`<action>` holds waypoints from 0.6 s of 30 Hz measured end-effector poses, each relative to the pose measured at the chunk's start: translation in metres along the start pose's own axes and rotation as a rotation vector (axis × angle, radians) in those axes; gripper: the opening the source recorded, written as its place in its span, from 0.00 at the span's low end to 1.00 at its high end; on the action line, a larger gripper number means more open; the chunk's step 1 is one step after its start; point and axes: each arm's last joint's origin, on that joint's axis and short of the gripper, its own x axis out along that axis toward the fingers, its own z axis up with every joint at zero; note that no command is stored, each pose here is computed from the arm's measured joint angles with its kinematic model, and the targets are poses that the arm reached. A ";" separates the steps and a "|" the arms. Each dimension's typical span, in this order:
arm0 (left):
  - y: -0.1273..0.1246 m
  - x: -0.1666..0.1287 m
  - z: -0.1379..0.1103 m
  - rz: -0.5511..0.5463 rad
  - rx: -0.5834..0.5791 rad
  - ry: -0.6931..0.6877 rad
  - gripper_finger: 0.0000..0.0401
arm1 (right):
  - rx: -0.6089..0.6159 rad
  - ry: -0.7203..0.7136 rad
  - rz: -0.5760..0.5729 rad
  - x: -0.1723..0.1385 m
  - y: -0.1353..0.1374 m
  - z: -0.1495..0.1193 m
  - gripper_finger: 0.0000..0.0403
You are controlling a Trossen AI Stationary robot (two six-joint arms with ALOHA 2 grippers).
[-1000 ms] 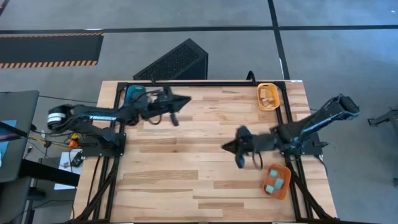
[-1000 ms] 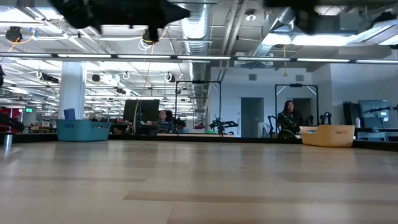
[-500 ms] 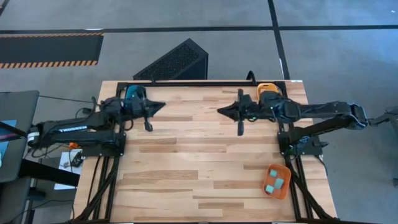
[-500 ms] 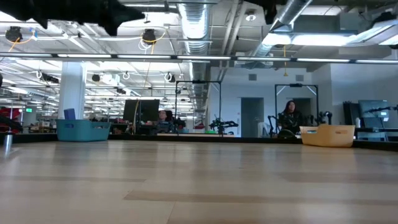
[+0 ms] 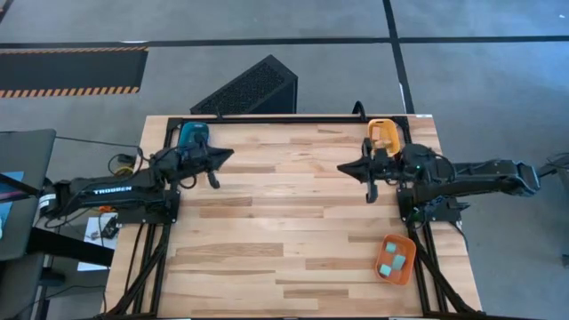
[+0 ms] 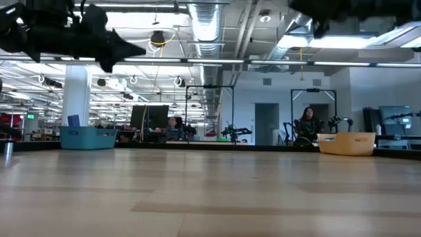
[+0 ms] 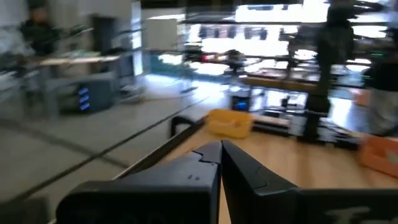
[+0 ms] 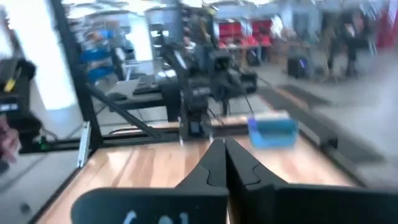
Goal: Sort & place blocks by color
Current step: Return to Home Position
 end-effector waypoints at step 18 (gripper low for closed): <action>0.002 -0.020 -0.008 -0.161 0.071 -0.086 0.00 | -0.094 -0.052 -0.037 -0.049 -0.014 -0.025 0.02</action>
